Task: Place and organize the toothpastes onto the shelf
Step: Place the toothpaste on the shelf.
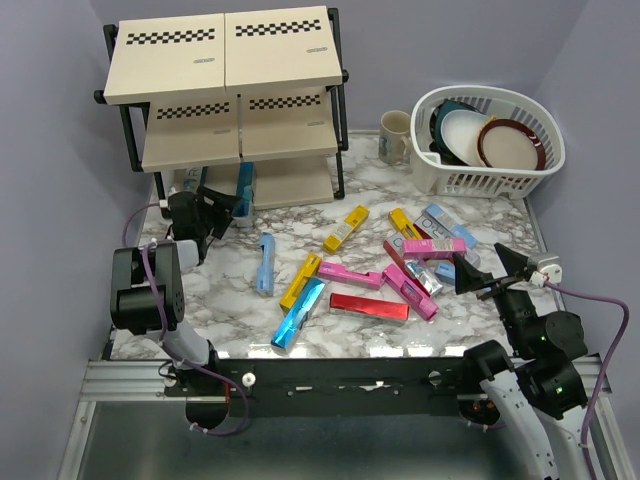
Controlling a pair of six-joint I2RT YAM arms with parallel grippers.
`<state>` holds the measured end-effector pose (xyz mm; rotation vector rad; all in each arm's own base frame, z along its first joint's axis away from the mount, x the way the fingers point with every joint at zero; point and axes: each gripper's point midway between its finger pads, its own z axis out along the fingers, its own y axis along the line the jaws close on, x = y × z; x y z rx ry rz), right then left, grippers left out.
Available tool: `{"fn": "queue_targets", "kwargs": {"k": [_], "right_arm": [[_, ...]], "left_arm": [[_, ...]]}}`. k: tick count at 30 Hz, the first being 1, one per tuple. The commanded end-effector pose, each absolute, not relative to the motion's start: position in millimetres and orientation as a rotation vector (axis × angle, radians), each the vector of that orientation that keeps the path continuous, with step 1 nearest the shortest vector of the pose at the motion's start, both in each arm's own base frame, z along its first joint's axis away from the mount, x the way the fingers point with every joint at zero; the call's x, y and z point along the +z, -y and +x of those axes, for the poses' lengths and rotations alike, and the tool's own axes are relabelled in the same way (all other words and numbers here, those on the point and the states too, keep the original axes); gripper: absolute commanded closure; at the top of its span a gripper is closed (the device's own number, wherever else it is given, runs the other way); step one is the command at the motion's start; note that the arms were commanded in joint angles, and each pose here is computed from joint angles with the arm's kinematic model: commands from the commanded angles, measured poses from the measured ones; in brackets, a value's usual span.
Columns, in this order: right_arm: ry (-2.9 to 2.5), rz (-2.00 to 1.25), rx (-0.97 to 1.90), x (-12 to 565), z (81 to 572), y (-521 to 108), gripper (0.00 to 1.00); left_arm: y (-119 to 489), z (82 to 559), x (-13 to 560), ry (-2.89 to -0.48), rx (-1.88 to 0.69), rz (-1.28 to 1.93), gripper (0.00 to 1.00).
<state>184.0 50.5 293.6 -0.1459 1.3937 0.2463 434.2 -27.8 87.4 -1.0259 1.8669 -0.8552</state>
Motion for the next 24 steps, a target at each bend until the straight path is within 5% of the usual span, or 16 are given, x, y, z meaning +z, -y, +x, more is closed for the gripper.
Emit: {"fn": "queue_targets", "kwargs": {"k": [1, 15, 24], "right_arm": [[-1.113, -0.111, 0.301, 336.8, 124.6, -32.1, 0.00], [-1.112, -0.110, 0.301, 337.2, 124.5, -32.1, 0.00], [-1.114, -0.110, 0.299, 336.2, 125.1, -31.9, 0.00]], "left_arm": [[19.5, 432.1, 84.7, -1.870, -0.797, -1.000, 0.18], [21.7, 393.4, 117.6, -1.866, -0.305, -0.542, 0.09], [27.7, 395.0, 108.4, -1.941, -0.089, -0.539, 0.11]]}}
